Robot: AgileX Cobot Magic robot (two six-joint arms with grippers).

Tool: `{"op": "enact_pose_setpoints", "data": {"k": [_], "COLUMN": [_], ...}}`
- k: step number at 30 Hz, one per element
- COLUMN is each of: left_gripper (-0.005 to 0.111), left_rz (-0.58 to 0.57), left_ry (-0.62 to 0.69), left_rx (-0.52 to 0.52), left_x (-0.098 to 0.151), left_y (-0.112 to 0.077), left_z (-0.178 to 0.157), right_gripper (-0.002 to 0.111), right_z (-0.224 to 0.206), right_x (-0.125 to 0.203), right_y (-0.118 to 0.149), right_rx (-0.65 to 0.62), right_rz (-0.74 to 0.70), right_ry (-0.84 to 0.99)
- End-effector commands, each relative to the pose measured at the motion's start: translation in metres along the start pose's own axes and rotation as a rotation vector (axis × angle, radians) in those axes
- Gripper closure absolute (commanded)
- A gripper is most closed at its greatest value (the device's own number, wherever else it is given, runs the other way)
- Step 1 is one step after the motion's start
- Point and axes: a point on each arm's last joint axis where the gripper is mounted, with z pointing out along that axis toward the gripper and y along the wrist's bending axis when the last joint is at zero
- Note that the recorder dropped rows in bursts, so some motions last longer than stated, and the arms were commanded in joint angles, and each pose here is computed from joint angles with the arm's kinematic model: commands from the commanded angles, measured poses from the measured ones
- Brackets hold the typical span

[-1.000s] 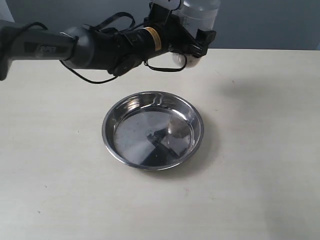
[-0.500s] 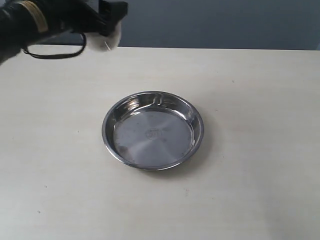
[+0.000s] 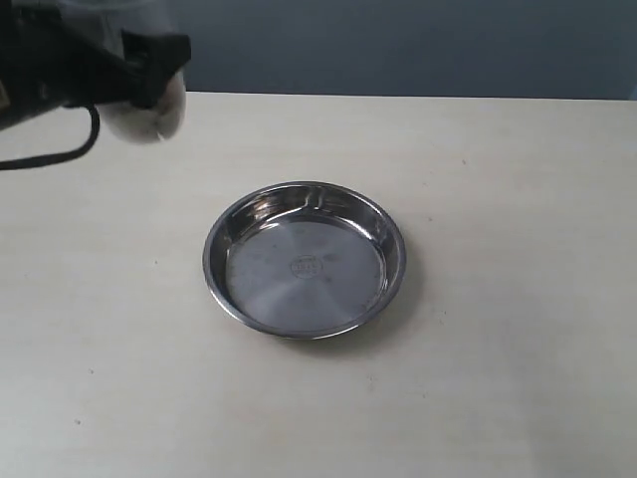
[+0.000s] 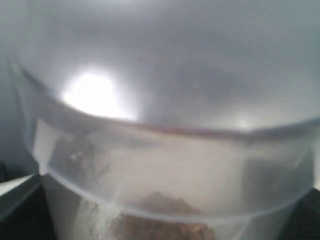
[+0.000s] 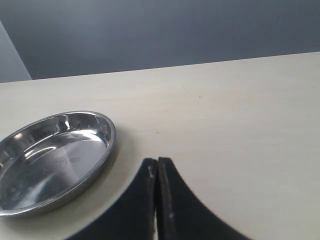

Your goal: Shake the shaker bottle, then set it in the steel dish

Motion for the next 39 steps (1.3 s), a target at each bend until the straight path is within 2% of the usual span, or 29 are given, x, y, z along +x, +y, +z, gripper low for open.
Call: {"op": "enact_pose_setpoints", "data": {"k": [1, 3, 5, 7, 10, 11, 12, 14, 16, 19, 21, 25, 27, 29, 30, 32, 35, 36, 37, 39], "left_gripper": [0.106, 0.106, 0.106, 0.106, 0.106, 0.106, 0.106, 0.106, 0.106, 0.106, 0.106, 0.106, 0.106, 0.106, 0.106, 0.106, 0.106, 0.106, 0.106, 0.106], "left_rz": [0.015, -0.016, -0.025, -0.041, -0.021, -0.001, 0.019, 0.018, 0.007, -0.001, -0.007, 0.029, 0.059, 0.039, 0.021, -0.017, -0.023, -0.011, -0.002, -0.007], "left_ry": [0.034, 0.146, 0.169, 0.079, -0.132, -0.166, -0.169, -0.096, 0.037, 0.103, 0.051, -0.167, -0.096, 0.086, 0.118, 0.043, -0.177, -0.197, -0.172, -0.022], "left_rx": [-0.085, -0.126, -0.107, -0.064, 0.003, -0.003, -0.022, -0.071, -0.122, -0.119, -0.097, -0.035, -0.081, -0.139, -0.141, -0.113, -0.046, -0.049, -0.07, -0.137], "left_x": [-0.013, 0.01, 0.027, 0.02, -0.014, -0.022, -0.026, -0.022, -0.003, 0.021, 0.017, -0.017, -0.012, 0.016, 0.027, 0.025, -0.007, -0.013, -0.014, 0.002], "left_y": [0.002, 0.006, 0.004, -0.001, -0.011, -0.011, -0.01, -0.006, -0.001, -0.001, -0.004, -0.013, -0.009, -0.002, -0.001, -0.004, -0.013, -0.014, -0.013, -0.006], "left_z": [-0.025, -0.026, -0.029, -0.036, -0.052, -0.056, -0.058, -0.06, -0.059, -0.06, -0.064, -0.08, -0.082, -0.077, -0.076, -0.076, -0.088, -0.092, -0.095, -0.095], "right_gripper": [0.109, 0.109, 0.109, 0.109, 0.109, 0.109, 0.109, 0.109, 0.109, 0.109, 0.109, 0.109, 0.109, 0.109, 0.109, 0.109, 0.109, 0.109, 0.109, 0.109], "right_z": [0.0, 0.0, 0.0, 0.0, 0.0, 0.0, 0.0, 0.0, 0.0, 0.0, 0.0, 0.0, 0.0, 0.0, 0.0, 0.0, 0.0, 0.0, 0.0, 0.0], "right_x": [-0.001, -0.001, -0.001, -0.001, -0.001, -0.001, -0.001, -0.001, -0.001, -0.001, -0.001, -0.001, -0.001, -0.001, -0.001, -0.001, -0.001, -0.001, -0.001, -0.001], "right_y": [0.0, 0.0, 0.0, 0.0, 0.0, 0.0, 0.0, 0.0, 0.0, 0.0, 0.0, 0.0, 0.0, 0.0, 0.0, 0.0, 0.0, 0.0, 0.0, 0.0], "right_rx": [-0.001, -0.001, -0.001, -0.001, -0.001, -0.001, -0.001, -0.001, -0.001, -0.001, -0.001, -0.001, -0.001, -0.001, -0.001, -0.001, -0.001, -0.001, -0.001, -0.001], "right_rz": [-0.003, -0.003, -0.003, -0.003, -0.003, -0.003, -0.003, -0.003, -0.003, -0.003, -0.003, -0.003, -0.003, -0.003, -0.003, -0.003, -0.003, -0.003, -0.003, -0.003], "right_ry": [-0.012, -0.012, -0.012, -0.012, -0.012, -0.012, -0.012, -0.012, -0.012, -0.012, -0.012, -0.012, -0.012, -0.012, -0.012, -0.012, -0.012, -0.012, -0.012, -0.012]}}
